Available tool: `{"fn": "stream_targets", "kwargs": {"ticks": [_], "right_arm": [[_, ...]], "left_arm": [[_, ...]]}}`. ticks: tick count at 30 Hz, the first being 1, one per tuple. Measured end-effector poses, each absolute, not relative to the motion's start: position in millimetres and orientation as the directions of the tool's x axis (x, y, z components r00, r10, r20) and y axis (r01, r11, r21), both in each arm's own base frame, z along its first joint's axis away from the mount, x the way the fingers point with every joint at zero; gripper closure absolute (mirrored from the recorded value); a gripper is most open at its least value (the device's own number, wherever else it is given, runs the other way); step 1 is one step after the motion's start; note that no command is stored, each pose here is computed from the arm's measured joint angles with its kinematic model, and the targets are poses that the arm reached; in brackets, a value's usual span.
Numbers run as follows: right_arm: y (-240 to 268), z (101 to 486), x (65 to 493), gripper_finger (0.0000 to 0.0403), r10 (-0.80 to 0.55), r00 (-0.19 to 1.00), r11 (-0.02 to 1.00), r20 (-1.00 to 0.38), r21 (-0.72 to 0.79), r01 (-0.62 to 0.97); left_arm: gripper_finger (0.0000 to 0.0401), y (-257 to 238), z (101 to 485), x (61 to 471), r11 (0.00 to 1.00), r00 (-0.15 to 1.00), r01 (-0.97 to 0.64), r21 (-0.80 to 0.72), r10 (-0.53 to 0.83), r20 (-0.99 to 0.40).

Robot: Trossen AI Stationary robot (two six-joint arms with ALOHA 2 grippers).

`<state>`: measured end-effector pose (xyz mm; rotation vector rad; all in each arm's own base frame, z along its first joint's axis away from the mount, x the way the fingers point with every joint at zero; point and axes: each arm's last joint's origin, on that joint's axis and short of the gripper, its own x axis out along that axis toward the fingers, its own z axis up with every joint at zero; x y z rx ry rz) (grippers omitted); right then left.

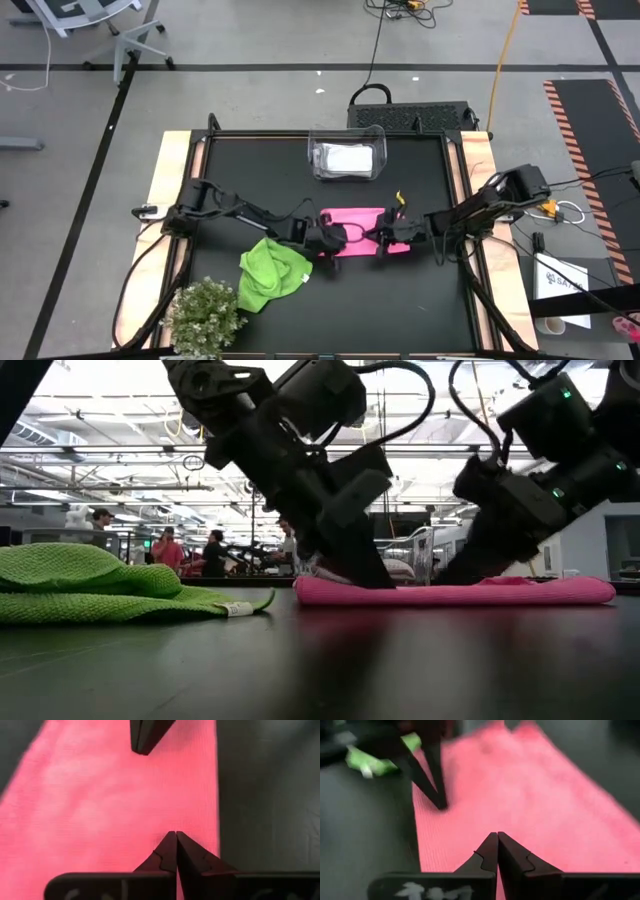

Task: Fold microfiber towels
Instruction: Fold the pink microfiber cloth

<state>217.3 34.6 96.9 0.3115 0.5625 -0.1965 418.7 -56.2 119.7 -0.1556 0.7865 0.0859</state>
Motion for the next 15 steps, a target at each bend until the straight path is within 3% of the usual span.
{"fn": "stream_targets", "kwargs": {"ticks": [9, 15], "right_arm": [[41.7, 75.2, 216.1, 0.0403, -0.087, 0.791, 0.929, -0.605, 0.238, 0.284], [41.3, 94.3, 221.0, 0.0403, -0.062, 0.859, 0.899, -0.508, 0.346, 0.269]], "left_arm": [[0.0393, -59.5, 109.4, 420.7, 0.979, 0.698, -0.173, -0.109, 0.044, -0.714], [0.0397, -57.3, 109.0, 420.6, 0.977, 0.694, -0.181, -0.113, 0.045, -0.719]]}}
